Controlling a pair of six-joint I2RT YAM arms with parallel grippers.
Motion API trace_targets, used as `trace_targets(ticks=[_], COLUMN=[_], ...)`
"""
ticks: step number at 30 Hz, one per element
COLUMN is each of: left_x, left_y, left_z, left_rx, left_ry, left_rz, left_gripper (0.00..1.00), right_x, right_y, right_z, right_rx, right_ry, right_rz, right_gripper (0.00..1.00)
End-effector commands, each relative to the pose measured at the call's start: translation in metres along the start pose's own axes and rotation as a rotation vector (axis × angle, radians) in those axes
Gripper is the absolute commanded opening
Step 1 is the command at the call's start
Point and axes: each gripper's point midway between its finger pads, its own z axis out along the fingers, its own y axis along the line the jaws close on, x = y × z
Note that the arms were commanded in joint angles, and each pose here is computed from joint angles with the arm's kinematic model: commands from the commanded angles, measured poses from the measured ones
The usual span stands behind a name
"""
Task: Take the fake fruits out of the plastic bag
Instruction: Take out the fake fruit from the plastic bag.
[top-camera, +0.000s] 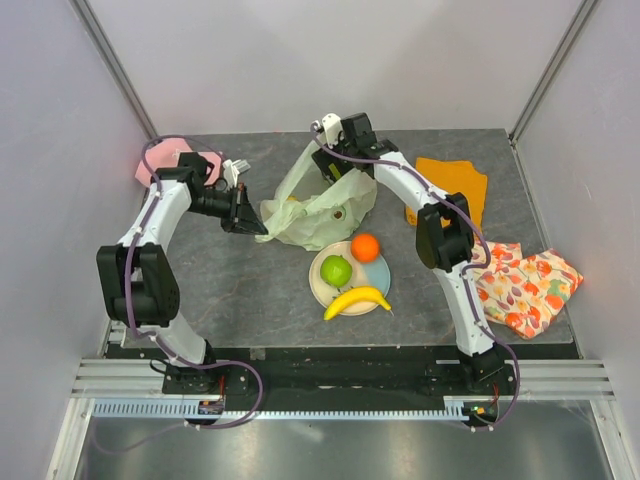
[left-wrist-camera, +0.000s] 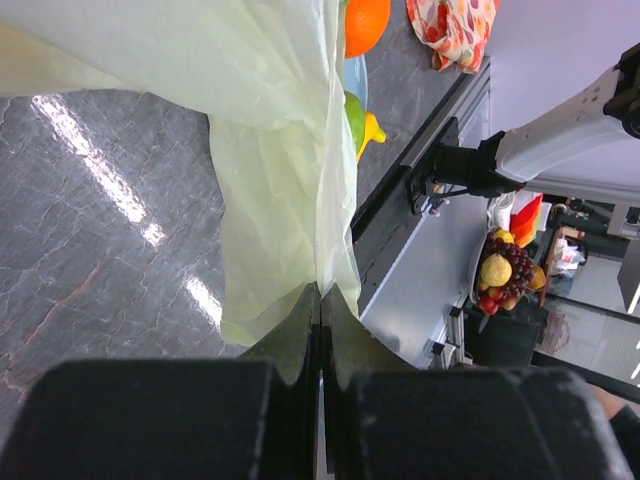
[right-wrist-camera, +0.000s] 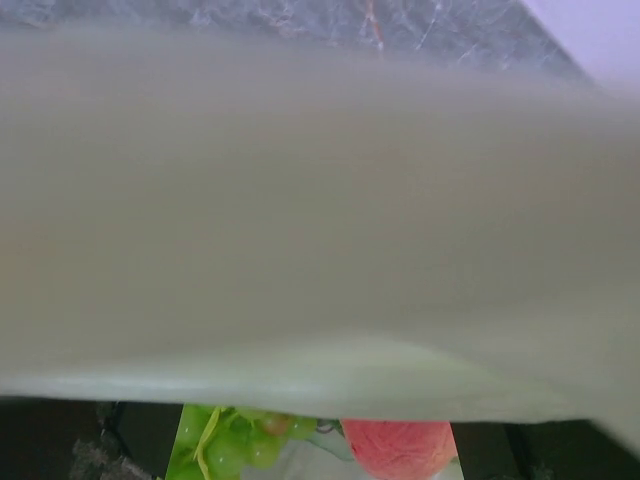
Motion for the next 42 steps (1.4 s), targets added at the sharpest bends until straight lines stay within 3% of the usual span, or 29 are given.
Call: trace_targets(ticks=[1, 5, 11, 16, 18, 21, 25, 28, 32, 36, 42], left_x=[0.002, 0.001, 0.005, 0.001, -0.003, -0.011, -0.025, -0.035, -0.049, -0.058, -0.068], left_y=[-0.01, -0.011, -0.01, -0.01, -0.011, -0.012, -0.014, -0.016, -0.023, -0.031, -0.039], left_z=[0.008, 0.011, 0.016, 0.018, 0.018, 0.017, 0.016, 0.013, 0.008, 0.003, -0.003], left_rx=[0.047, 0.054, 0.042, 0.039, 0.039, 0.04, 0.037, 0.029, 0.02, 0.016, 0.009], left_ry=[0.036, 0.053, 0.078, 0.08, 0.076, 0.067, 0.049, 0.032, 0.002, -0.022, -0.049], left_rz=[0.03, 0.039, 0.043, 0.052, 0.06, 0.073, 0.098, 0.121, 0.157, 0.19, 0.218], left_gripper=[0.01, 0.02, 0.02, 0.02, 0.02, 0.02, 0.02, 0.02, 0.02, 0.01, 0.02], right_x=[-0.02, 0.008, -0.005, -0.021, -0.042, -0.073, -0.104, -0.095, -0.064, -0.057, -0.083], right_y=[-0.019, -0.023, -0.041, -0.043, -0.031, -0.013, 0.035, 0.073, 0.104, 0.121, 0.124], right_z=[0.011, 0.043, 0.049, 0.03, 0.011, -0.029, -0.089, -0.115, -0.132, -0.147, -0.175], right_rx=[0.099, 0.122, 0.211, 0.202, 0.136, 0.046, -0.204, -0.43, -0.587, -0.67, -0.721], right_ry=[-0.068, -0.017, -0.068, -0.134, -0.188, -0.26, -0.314, -0.266, -0.176, -0.147, -0.2], right_rz=[-0.075, -0.077, -0.08, -0.052, -0.039, 0.033, 0.114, 0.191, 0.306, 0.368, 0.413], right_gripper=[0.98, 0.98, 0.98, 0.74, 0.66, 0.63, 0.63, 0.64, 0.63, 0.63, 0.64])
